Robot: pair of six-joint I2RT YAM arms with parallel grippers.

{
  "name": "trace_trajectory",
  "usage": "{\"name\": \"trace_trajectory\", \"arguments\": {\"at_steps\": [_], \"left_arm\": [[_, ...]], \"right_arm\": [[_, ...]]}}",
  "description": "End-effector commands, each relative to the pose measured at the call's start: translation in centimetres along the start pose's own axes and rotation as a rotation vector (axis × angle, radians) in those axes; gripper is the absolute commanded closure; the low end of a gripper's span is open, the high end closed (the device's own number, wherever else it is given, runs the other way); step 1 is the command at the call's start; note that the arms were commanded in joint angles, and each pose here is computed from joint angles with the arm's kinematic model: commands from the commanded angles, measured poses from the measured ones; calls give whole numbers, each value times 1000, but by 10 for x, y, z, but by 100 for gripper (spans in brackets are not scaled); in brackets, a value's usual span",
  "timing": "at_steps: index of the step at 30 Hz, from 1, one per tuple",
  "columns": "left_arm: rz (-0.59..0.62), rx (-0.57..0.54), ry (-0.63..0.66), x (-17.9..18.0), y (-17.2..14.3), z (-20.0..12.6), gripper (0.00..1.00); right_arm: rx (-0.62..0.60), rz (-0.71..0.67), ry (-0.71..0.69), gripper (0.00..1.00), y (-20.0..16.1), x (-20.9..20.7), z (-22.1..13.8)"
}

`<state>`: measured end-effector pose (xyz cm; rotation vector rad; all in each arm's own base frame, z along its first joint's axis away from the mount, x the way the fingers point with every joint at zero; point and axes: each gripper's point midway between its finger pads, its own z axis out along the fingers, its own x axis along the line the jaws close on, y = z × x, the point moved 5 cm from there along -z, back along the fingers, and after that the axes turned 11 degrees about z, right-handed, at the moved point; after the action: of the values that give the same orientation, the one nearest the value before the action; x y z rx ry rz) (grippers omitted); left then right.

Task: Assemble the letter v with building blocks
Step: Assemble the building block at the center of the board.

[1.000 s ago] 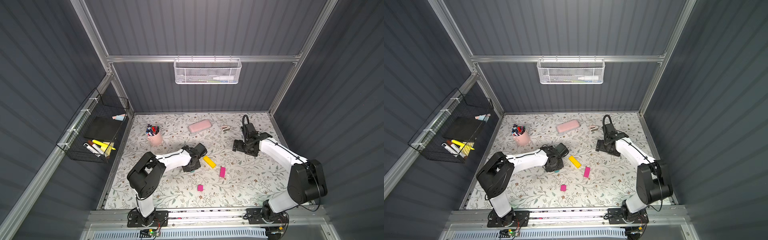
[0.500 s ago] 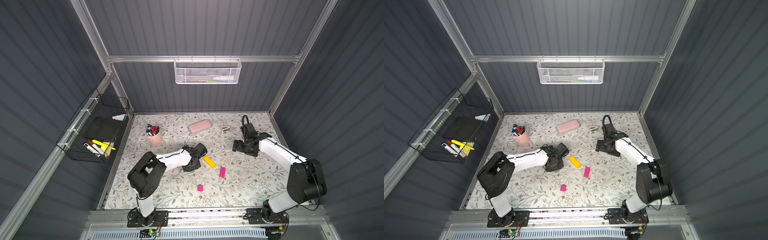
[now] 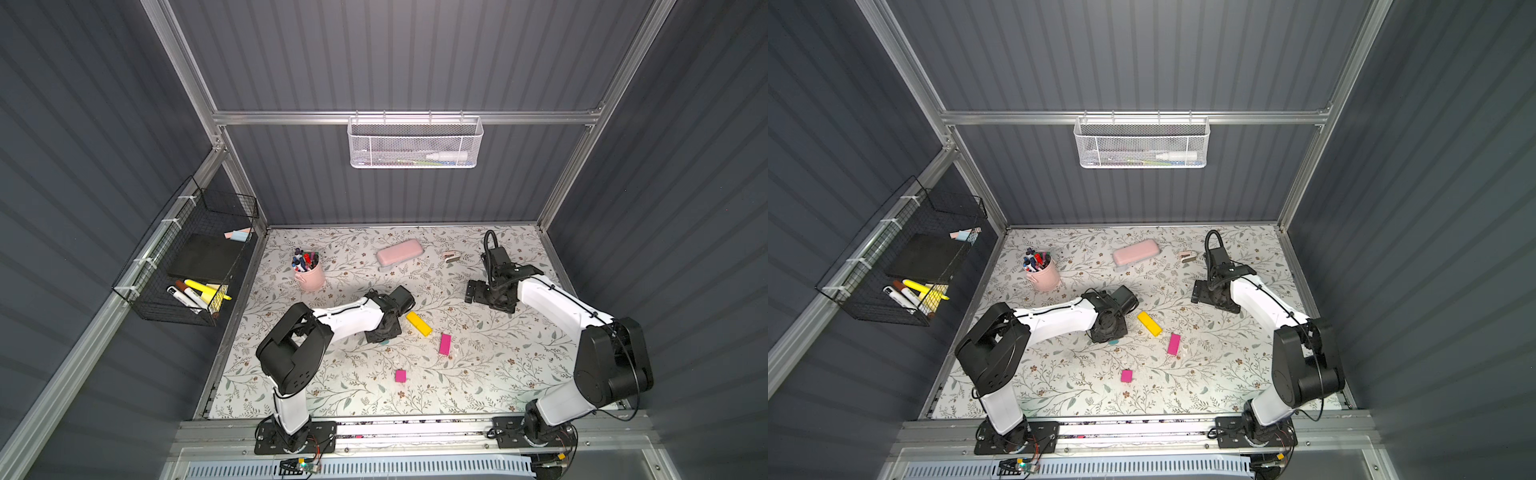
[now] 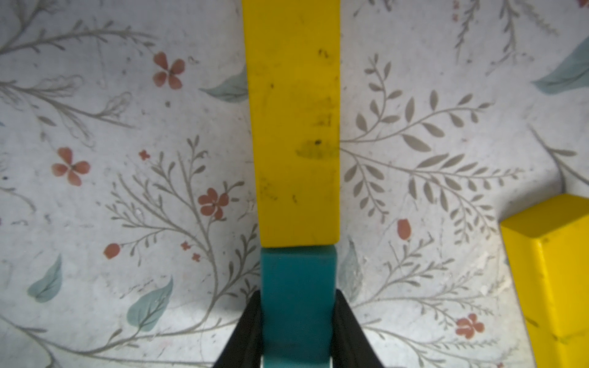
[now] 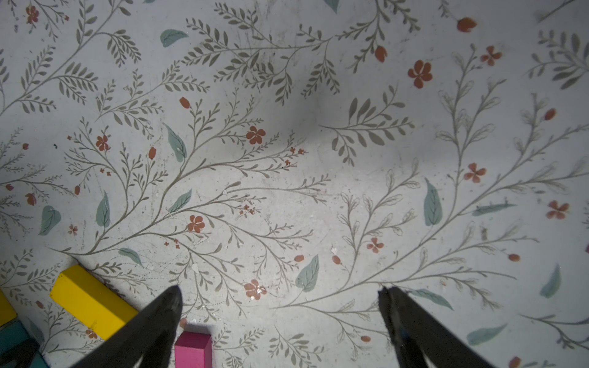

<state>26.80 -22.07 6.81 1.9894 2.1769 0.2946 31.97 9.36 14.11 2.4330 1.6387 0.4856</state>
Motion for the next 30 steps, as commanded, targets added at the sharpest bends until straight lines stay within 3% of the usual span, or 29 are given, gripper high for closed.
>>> {"name": "trace_trajectory", "arguments": {"at_steps": [1,6,12,25,27,29,30], "left_arm": [[32,35,93,13,-7,21,79],[26,33,93,14,-7,19,77],[25,32,92,15,-8,17,61],[26,12,92,16,-4,12,46],[25,2,89,17,-3,6,38],[24,-9,85,18,-1,-2,18],[26,-14,89,20,-1,-7,14]], "right_arm": [[12,-1,-19,1,-1,0,1],[14,-1,-21,1,-1,0,1],[15,-1,-22,1,-2,0,2],[13,-3,-21,1,-2,0,0],[18,-3,-21,1,-3,-1,0],[16,-5,-20,1,-3,0,0],[16,-5,-20,1,-3,0,-1]]}}
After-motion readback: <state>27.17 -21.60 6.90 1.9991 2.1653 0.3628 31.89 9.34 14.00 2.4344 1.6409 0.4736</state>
